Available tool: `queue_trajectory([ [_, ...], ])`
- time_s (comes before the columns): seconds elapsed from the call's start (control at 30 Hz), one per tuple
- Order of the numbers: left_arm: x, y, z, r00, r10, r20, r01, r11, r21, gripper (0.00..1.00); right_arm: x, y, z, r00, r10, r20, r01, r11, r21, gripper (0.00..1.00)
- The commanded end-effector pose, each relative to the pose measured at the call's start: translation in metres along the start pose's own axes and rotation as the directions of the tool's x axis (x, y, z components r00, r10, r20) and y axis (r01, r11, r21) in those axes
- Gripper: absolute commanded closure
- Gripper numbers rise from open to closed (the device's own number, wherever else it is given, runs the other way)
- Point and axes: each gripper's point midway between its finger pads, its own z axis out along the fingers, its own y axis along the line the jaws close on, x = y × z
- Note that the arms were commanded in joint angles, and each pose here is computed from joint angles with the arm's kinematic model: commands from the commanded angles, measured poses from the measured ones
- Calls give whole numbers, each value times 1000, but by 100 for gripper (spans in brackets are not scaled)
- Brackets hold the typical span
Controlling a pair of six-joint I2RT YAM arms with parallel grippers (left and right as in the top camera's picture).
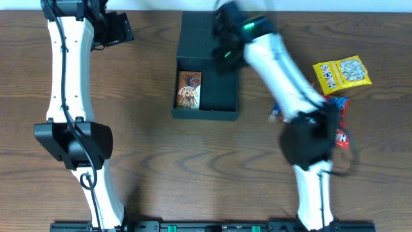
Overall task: Pack container
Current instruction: 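Move the right gripper to the yellow Hacks bag and grasp it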
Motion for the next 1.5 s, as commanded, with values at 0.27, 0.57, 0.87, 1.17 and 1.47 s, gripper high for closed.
queue_trajectory([
  [0.27, 17, -39, 22, 997, 70, -40, -67, 996, 66, 5, 31, -226, -89, 844, 516, 147, -537, 807, 245, 97],
  [0.57, 28, -59, 34, 992, 114, -53, -109, 991, 79, 5, 36, -308, -115, 763, 561, 320, -646, 680, 348, 34],
  [0.87, 29, -61, 33, 992, 118, -53, -114, 990, 80, 5, 53, -358, -82, 717, 611, 336, -695, 589, 412, 1],
  [1.17, 30, -61, 33, 991, 118, -56, -113, 990, 80, 5, 85, -377, -17, 329, 843, 426, -921, 187, 341, 1],
  [1.47, 33, -60, 33, 991, 111, -72, -106, 992, 76, 5, 94, -378, 25, 228, 894, 385, -946, 111, 304, 1],
])
